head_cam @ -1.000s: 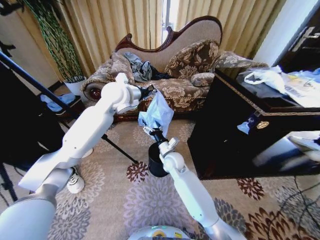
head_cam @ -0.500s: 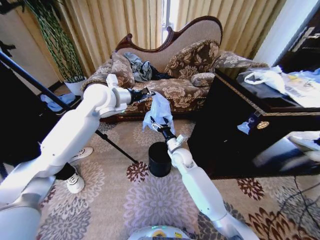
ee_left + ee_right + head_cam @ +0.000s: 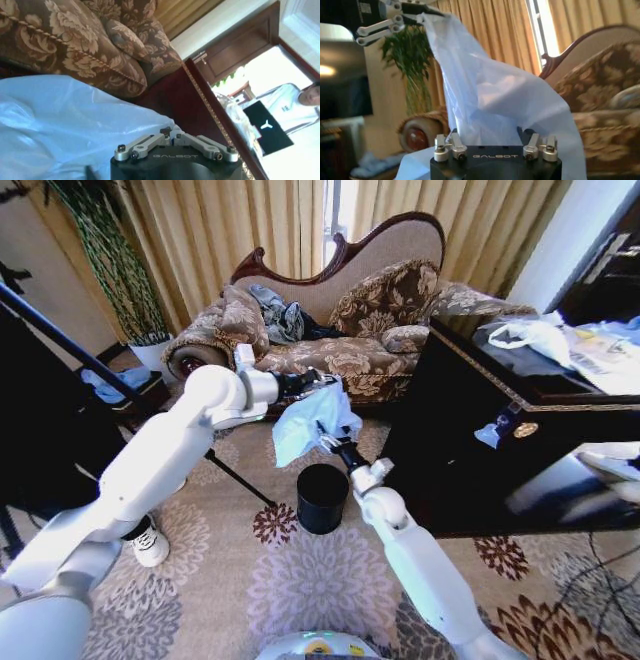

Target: Place a garbage bag over the trash bin.

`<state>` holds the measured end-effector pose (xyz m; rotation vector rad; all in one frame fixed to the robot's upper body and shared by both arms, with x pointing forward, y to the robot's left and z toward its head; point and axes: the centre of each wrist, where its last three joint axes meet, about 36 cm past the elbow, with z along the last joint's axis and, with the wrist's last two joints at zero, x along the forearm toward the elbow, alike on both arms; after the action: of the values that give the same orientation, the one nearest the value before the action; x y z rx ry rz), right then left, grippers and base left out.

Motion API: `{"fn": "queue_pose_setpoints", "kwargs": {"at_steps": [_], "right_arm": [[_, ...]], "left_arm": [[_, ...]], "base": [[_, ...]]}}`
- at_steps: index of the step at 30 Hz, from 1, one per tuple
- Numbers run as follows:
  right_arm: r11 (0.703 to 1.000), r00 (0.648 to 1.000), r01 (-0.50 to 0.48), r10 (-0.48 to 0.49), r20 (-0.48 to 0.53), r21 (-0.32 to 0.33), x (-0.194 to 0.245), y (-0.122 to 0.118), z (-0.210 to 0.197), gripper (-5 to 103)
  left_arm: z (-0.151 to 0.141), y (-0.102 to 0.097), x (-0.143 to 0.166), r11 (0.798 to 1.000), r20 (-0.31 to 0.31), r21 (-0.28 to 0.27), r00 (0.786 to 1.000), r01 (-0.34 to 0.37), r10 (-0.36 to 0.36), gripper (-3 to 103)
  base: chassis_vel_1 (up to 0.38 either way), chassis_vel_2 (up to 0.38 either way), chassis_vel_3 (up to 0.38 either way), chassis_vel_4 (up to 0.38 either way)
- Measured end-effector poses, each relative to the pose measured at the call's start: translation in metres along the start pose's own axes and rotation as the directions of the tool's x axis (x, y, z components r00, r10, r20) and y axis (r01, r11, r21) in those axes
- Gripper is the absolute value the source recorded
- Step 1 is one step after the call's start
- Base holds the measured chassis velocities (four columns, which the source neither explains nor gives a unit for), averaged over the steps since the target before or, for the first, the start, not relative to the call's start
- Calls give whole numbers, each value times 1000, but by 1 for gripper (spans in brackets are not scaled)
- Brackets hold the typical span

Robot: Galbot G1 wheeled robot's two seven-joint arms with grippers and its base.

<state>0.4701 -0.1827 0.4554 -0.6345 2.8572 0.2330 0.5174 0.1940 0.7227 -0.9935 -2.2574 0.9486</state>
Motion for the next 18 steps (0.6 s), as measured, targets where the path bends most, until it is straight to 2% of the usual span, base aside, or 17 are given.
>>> {"fn": "queue_pose_setpoints", "kwargs": {"at_steps": [1, 2, 3, 6, 7, 10, 12, 15, 16, 18], "right_arm": [[1000, 1000, -5, 5, -5, 29, 8, -5, -3, 61], [998, 1000, -7, 7, -7, 61, 17, -11, -7, 61], [998, 1000, -7, 7, -7, 61, 17, -11, -7, 61], [993, 1000, 13, -11, -13, 114, 41, -19, -19, 49], [993, 1000, 13, -11, -13, 114, 41, -19, -19, 49], [991, 999, 38, -36, -18, 129, 56, -17, -23, 37], [990, 999, 45, -43, -20, 133, 60, -16, -21, 37], [991, 998, 60, -56, -32, 119, 72, -4, -10, 26], [991, 998, 60, -56, -32, 119, 72, -4, -10, 26], [992, 997, 71, -68, -31, 101, 79, 10, 4, 18]], "left_arm": [[4, 1, 1, 1000, 6, 12, 1000, -1, 1, 0], [11, 4, 3, 1000, 10, 28, 1000, 1, -1, 0], [11, 4, 3, 1000, 10, 28, 1000, 1, -1, 0], [30, 13, 12, 997, 25, 79, 1000, 14, -16, 0], [30, 13, 12, 997, 25, 79, 1000, 14, -16, 0], [46, 23, 21, 992, 40, 124, 999, 29, -35, 0], [50, 27, 24, 990, 43, 136, 998, 34, -40, 0], [60, 38, 37, 985, 52, 165, 997, 52, -61, 0], [60, 38, 37, 985, 52, 165, 997, 52, -61, 0], [65, 48, 46, 981, 56, 181, 995, 66, -77, 0]], "base": [[0, 0, 0, 0], [0, 0, 0, 0], [0, 0, 0, 0], [0, 0, 0, 0], [0, 0, 0, 0], [0, 0, 0, 0], [0, 0, 0, 0], [0, 0, 0, 0], [0, 0, 0, 0], [0, 0, 0, 0]]}}
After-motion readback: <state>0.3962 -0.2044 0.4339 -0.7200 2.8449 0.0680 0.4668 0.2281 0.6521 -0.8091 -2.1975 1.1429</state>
